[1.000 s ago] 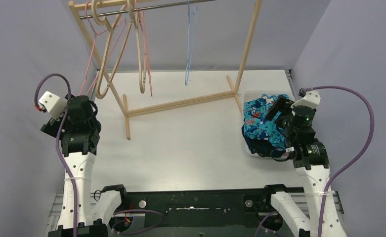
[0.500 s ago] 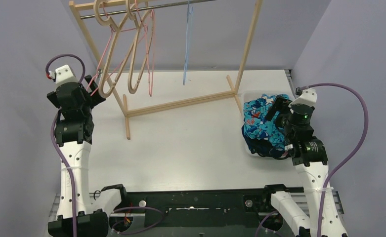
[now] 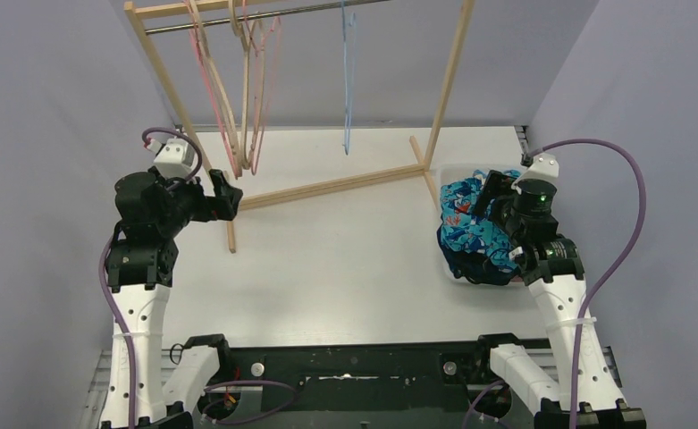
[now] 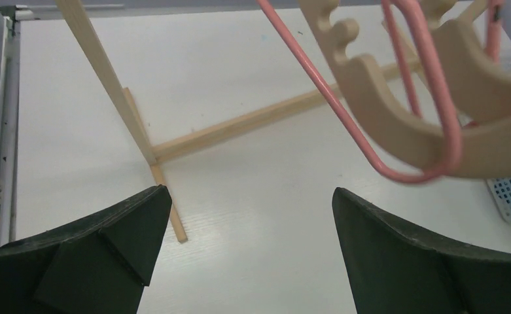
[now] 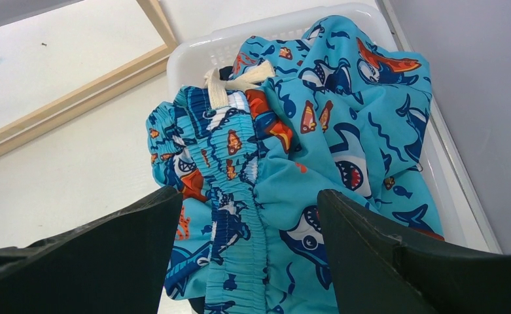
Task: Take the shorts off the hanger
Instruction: Reset both arms
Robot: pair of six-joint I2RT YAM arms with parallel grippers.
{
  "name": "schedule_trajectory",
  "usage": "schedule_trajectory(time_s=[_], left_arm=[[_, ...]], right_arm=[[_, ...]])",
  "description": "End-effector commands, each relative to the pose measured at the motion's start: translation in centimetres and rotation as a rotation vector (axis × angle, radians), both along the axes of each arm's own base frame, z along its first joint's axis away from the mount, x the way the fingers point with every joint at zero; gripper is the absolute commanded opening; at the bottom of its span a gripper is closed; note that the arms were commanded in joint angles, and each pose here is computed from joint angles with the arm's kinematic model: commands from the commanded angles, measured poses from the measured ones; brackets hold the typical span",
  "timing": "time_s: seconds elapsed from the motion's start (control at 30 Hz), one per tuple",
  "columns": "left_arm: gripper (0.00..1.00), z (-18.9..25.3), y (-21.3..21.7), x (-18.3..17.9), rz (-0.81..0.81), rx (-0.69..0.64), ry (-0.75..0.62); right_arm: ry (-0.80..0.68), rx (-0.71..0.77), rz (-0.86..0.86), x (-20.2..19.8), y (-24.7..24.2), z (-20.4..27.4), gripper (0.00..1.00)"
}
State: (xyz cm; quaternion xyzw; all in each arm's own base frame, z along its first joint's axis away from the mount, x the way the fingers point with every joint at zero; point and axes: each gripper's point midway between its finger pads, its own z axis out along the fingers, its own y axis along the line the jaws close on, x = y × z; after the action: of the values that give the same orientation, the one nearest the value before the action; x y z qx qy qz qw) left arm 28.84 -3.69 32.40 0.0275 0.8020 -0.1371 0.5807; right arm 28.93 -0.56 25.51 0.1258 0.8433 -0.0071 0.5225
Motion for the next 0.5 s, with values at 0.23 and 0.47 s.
schedule_trajectory(time_s=[0.23,0.47], left_arm=[[0.97,3.3,7.3,0.3,0.458,0.037,-0.091],[0.97,5.5,10.9,-0.9,0.692,0.046,-0.169]], right_arm=[[-0.093,-0.028,0.041,1.3,0.2,3.0,0.77],[-0.173,-0.065,0.062,0.8,0.1,6.9,0.79]])
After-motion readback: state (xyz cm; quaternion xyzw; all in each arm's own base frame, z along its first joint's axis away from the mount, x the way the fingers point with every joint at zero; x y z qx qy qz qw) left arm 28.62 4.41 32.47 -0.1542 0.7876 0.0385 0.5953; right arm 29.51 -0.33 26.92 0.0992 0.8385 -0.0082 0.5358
